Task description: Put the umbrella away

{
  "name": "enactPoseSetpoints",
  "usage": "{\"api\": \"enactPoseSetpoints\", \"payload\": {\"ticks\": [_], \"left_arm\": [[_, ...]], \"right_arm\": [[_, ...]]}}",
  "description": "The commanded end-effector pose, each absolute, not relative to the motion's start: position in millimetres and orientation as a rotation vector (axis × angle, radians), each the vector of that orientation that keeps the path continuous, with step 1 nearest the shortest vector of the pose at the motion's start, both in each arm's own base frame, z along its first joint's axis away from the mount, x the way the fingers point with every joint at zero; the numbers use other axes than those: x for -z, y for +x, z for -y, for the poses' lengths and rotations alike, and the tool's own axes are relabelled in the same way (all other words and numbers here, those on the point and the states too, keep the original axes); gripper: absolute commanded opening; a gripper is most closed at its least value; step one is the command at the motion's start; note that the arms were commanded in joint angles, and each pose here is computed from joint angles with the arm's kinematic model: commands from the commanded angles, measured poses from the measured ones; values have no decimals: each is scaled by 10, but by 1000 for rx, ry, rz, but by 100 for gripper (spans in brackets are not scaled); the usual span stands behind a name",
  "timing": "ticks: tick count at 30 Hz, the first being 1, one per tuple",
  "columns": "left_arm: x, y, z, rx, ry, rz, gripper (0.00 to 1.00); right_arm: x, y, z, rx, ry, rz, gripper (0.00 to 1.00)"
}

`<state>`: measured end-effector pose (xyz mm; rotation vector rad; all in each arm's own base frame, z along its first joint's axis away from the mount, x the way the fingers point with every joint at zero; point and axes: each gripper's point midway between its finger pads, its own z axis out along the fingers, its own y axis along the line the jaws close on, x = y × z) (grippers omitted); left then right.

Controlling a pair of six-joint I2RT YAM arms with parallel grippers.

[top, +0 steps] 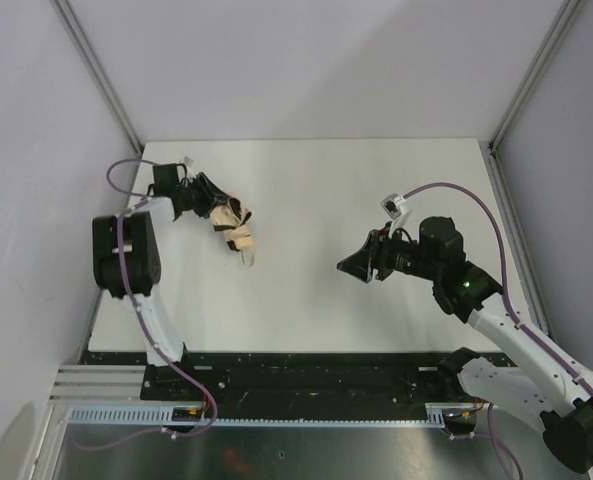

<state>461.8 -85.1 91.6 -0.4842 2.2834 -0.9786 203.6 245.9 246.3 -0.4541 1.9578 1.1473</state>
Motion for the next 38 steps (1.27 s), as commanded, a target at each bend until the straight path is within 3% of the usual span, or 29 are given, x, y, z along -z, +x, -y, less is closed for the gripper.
{"api": "enactPoseSetpoints", "payload": {"ticks": [1,7,9,14,19,24,30,35,38], "left_arm": [[-986,4937,665,1141,-463,-2261,31],[-1026,5077,359,1017,-476,-2274,86],[-1149,5076,177,940,-496,-2260,96],[-1590,4908,-241,723,-521,-2215,99],[-2199,4458,-204,640,-471,-2113,99],[-3101,3808,635,658,-145,-1942,99],[-4291,2856,1898,769,302,-1627,100],[-5092,2185,2072,816,447,-1347,99],[-5220,2022,1986,823,451,-1277,99]], "right_arm": [[-2595,2032,-2489,-1182,-466,-1898,58],[-2581,2045,-2503,-1187,-486,-1894,58],[-2610,2048,-2518,-1205,-493,-1881,58],[-2640,2116,-2489,-1190,-468,-1873,58],[-2433,2489,-2024,-874,-201,-2007,59],[-2491,2667,-1357,-523,10,-2011,62],[-3252,2523,-778,-325,114,-1807,71],[-3776,2209,-574,-337,127,-1621,81],[-3853,2114,-520,-348,148,-1587,96]]}}
